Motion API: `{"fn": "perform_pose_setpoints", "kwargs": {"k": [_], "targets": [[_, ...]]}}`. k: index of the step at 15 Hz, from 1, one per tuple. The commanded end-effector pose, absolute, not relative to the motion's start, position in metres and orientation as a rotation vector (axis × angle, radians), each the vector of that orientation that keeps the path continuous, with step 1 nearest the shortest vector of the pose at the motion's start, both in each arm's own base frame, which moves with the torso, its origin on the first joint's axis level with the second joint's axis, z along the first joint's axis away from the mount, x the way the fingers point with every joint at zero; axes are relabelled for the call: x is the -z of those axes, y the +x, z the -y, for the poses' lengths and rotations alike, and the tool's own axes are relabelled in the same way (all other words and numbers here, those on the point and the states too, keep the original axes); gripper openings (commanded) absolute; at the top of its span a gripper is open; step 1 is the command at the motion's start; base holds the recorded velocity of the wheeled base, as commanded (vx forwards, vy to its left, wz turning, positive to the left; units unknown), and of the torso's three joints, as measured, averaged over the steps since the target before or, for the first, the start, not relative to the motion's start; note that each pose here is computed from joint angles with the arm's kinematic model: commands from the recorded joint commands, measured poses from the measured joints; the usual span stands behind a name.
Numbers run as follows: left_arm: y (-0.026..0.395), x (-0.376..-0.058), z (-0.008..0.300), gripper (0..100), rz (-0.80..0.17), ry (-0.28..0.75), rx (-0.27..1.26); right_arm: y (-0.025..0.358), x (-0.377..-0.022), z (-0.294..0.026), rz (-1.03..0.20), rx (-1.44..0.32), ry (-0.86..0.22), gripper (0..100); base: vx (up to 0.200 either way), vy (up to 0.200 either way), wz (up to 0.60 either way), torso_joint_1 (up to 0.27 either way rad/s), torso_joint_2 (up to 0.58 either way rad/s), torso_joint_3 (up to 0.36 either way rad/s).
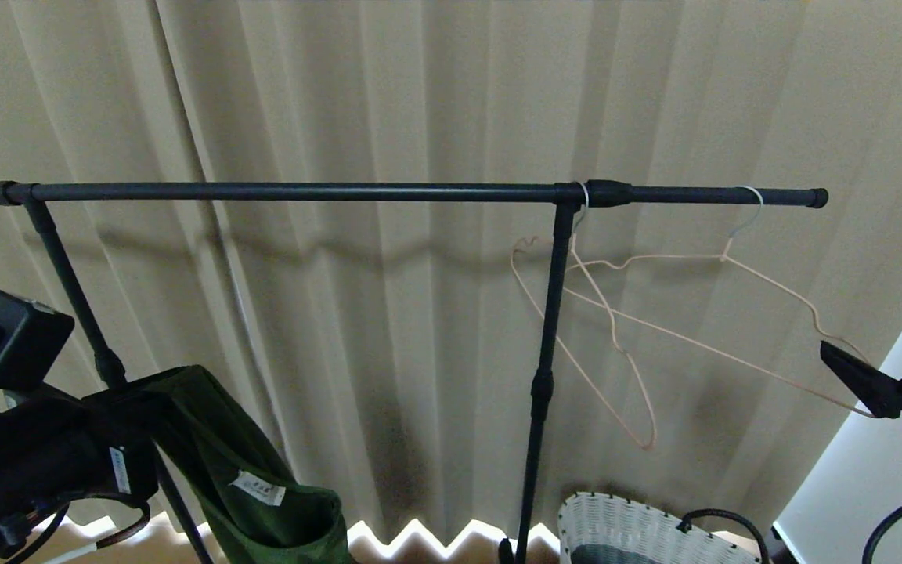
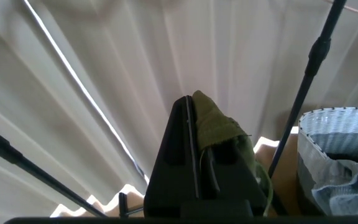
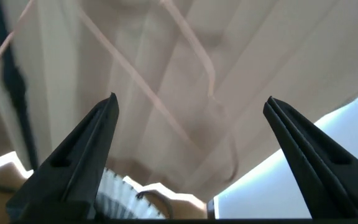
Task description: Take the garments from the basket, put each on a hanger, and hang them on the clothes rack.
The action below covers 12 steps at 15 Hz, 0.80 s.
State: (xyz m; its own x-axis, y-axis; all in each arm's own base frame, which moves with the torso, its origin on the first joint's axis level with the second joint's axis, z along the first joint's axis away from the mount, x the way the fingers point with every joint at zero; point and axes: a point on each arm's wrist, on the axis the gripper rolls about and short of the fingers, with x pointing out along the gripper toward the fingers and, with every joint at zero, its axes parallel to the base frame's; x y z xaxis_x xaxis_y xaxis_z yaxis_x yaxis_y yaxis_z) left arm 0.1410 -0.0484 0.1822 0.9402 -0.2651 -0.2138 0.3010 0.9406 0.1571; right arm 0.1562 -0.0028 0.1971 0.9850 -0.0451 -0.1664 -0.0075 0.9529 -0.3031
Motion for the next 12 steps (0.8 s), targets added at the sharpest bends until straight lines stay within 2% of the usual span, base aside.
{"fn": "perform_pose_setpoints", "kwargs": {"k": [1, 4, 6, 11, 12], "targets": [[0.138, -0.184, 0.047, 0, -0.179, 0.187, 0.288, 0.194, -0.207, 0.023, -0.208, 0.077, -0.323, 100, 0.000, 0.000, 0.00, 0.000, 0.00, 0.000], [0.132, -0.188, 0.046, 0, -0.147, 0.185, 0.291, 0.212, -0.219, 0.037, -0.267, 0.083, -0.401, 100, 0.000, 0.000, 0.00, 0.000, 0.00, 0.000], [0.124, -0.190, 0.046, 0, -0.116, 0.206, 0.315, 0.219, -0.222, 0.037, -0.400, -0.014, -0.419, 100, 0.000, 0.000, 0.00, 0.000, 0.00, 0.000], [0.123, -0.191, 0.046, 0, -0.110, 0.205, 0.316, 0.259, -0.212, 0.043, -0.478, -0.084, -0.393, 100, 0.000, 0.000, 0.00, 0.000, 0.00, 0.000], [0.123, -0.191, 0.046, 0, -0.111, 0.205, 0.316, 0.271, -0.201, 0.046, -0.517, -0.090, -0.376, 100, 0.000, 0.000, 0.00, 0.000, 0.00, 0.000]]}}
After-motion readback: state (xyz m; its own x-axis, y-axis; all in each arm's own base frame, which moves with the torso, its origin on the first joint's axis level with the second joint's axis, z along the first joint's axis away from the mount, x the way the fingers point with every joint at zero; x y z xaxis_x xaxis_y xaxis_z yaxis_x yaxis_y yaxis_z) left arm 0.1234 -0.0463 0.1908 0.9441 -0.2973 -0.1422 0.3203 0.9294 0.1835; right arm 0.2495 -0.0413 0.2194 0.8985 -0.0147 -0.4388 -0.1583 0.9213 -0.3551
